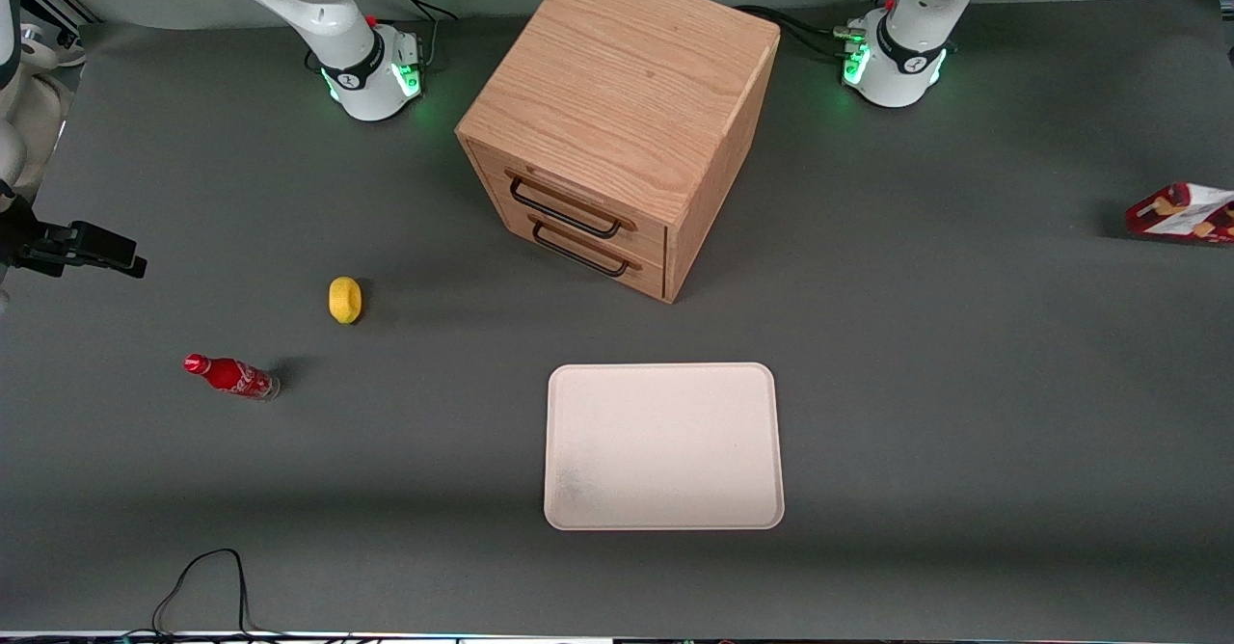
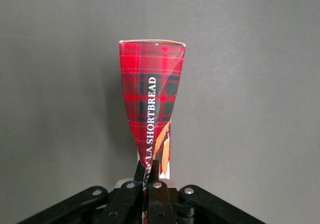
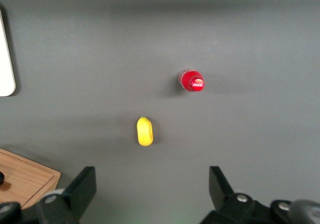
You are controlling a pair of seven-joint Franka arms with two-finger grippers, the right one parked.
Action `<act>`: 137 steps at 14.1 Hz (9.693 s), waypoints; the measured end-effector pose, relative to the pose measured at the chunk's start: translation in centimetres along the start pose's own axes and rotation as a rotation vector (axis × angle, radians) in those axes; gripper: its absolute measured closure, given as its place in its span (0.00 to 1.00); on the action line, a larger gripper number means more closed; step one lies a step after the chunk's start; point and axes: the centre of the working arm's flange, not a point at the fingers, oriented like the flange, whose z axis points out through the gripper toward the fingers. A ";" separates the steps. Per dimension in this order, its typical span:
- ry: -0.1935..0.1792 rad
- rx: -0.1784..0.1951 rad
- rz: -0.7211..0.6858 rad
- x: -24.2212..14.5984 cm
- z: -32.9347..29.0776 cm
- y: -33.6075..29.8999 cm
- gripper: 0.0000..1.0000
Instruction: Place red cookie box on tray
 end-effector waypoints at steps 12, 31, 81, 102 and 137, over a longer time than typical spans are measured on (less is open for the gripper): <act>-0.012 -0.006 0.231 -4.0 -27.7 4.5 0.97; -0.089 0.024 0.922 -47.2 -27.8 29.8 0.97; 0.073 0.020 1.274 -71.4 2.5 45.2 0.00; 0.088 0.101 1.289 -53.9 -25.1 31.8 0.00; -0.035 0.062 1.395 -44.3 -24.6 28.3 0.00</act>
